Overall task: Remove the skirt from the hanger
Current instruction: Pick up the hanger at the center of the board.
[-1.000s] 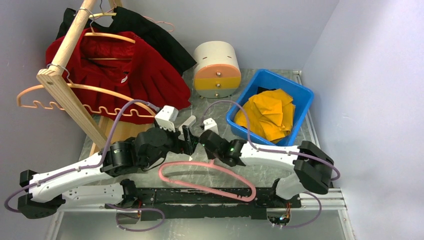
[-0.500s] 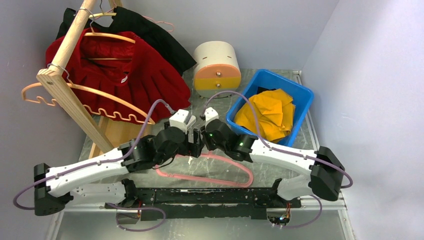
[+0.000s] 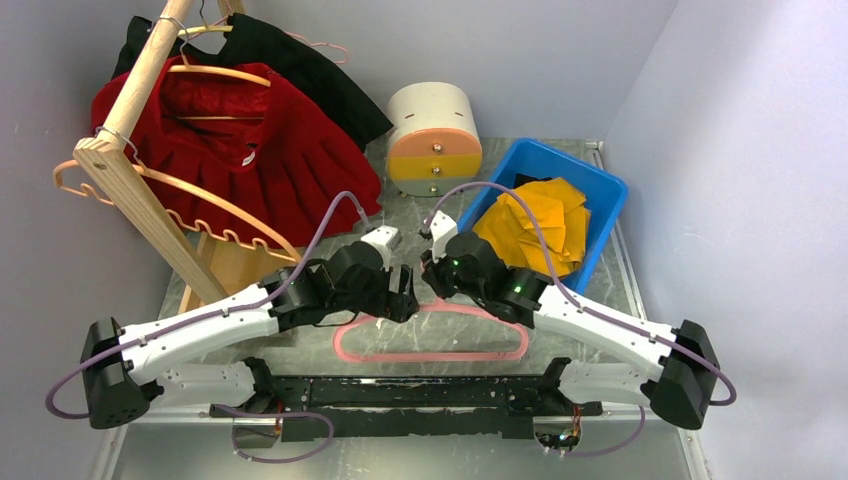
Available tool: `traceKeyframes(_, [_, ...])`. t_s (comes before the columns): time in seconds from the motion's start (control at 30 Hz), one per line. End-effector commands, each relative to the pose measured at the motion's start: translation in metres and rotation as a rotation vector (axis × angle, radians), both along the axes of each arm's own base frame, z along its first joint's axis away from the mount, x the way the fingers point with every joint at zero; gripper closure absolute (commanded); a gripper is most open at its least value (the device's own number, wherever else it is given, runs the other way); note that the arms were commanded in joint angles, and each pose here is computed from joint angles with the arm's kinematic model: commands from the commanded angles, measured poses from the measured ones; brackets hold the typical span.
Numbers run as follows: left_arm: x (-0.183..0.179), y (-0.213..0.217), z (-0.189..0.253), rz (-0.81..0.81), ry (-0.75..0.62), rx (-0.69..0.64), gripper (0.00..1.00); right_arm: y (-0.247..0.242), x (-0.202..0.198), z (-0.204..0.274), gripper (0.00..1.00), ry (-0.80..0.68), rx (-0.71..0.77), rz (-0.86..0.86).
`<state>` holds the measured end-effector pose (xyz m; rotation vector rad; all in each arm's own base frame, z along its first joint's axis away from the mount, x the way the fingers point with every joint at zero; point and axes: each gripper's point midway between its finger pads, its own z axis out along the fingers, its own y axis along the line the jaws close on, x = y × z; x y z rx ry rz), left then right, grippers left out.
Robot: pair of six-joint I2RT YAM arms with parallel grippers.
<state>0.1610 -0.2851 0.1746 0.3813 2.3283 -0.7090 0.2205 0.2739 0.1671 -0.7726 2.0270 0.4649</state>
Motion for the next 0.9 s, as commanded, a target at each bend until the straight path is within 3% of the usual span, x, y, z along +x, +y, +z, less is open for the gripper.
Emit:
traceKeyframes(0.0, [-0.022, -0.014, -0.003, -0.143, 0.091, -0.061, 0.08, -0.006, -0.012, 0.007, 1.0, -0.026, -0.012, 0.095])
traceKeyframes(0.3, [-0.047, -0.038, 0.001, -0.323, 0.22, -0.248, 0.22, -0.003, -0.024, 0.018, 1.0, -0.032, 0.035, 0.162])
traceKeyframes(0.5, [-0.055, -0.043, 0.007, -0.372, 0.282, -0.359, 0.43, -0.004, -0.026, 0.026, 1.0, -0.046, 0.058, 0.168])
traceKeyframes(0.87, [-0.053, -0.042, 0.013, -0.368, 0.286, -0.325, 0.8, -0.002, -0.028, 0.032, 1.0, -0.028, 0.079, 0.161])
